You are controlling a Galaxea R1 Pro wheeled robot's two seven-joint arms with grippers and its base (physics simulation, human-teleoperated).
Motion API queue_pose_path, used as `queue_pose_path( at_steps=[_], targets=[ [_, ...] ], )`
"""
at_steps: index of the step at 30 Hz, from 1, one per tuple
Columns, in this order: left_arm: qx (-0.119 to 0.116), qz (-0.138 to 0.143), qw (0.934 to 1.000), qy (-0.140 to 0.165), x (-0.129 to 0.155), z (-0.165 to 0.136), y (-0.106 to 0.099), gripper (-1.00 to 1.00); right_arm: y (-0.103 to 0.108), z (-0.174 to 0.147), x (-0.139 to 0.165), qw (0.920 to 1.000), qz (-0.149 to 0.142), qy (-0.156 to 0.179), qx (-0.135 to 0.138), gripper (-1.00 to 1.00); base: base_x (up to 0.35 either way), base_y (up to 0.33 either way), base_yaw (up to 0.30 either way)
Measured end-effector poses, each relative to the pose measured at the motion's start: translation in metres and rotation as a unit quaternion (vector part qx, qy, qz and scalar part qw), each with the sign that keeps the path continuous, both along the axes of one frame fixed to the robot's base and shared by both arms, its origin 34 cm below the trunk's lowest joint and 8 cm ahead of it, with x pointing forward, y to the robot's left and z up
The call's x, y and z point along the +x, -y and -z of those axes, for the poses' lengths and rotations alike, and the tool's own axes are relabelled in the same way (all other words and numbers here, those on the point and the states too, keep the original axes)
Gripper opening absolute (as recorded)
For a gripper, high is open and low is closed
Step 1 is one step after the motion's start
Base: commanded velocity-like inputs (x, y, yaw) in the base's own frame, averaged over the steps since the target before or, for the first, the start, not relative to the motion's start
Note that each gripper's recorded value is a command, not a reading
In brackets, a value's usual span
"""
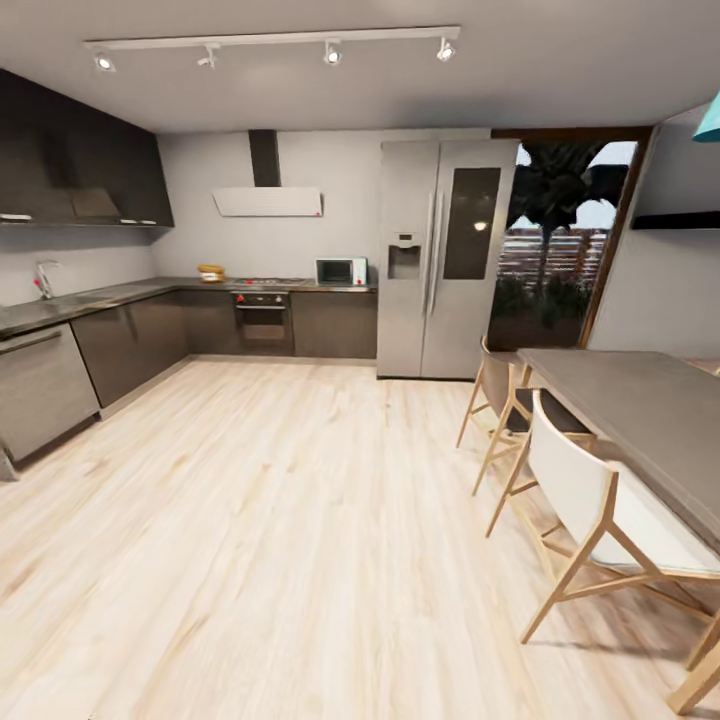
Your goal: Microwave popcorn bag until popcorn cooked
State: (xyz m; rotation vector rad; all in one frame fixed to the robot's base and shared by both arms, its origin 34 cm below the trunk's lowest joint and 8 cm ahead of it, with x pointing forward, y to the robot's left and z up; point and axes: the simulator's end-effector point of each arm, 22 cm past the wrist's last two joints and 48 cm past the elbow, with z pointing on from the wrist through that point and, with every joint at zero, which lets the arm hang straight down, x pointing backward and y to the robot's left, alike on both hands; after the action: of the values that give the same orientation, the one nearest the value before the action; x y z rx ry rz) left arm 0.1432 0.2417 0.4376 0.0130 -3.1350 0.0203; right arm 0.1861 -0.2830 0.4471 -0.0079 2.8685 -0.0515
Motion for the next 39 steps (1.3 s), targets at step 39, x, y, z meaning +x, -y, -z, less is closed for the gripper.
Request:
queue_pose_path(
  at_steps=[39],
  targets=[
    [0.004,-0.002,1.0000,0.003,0.0005,0.0001,-0.0068,1.00,0.0007,0.0001,-0.0016,1.0000,-0.001,-0.002,-0.002,1.00,0.306,0.127,0.062]
  ],
)
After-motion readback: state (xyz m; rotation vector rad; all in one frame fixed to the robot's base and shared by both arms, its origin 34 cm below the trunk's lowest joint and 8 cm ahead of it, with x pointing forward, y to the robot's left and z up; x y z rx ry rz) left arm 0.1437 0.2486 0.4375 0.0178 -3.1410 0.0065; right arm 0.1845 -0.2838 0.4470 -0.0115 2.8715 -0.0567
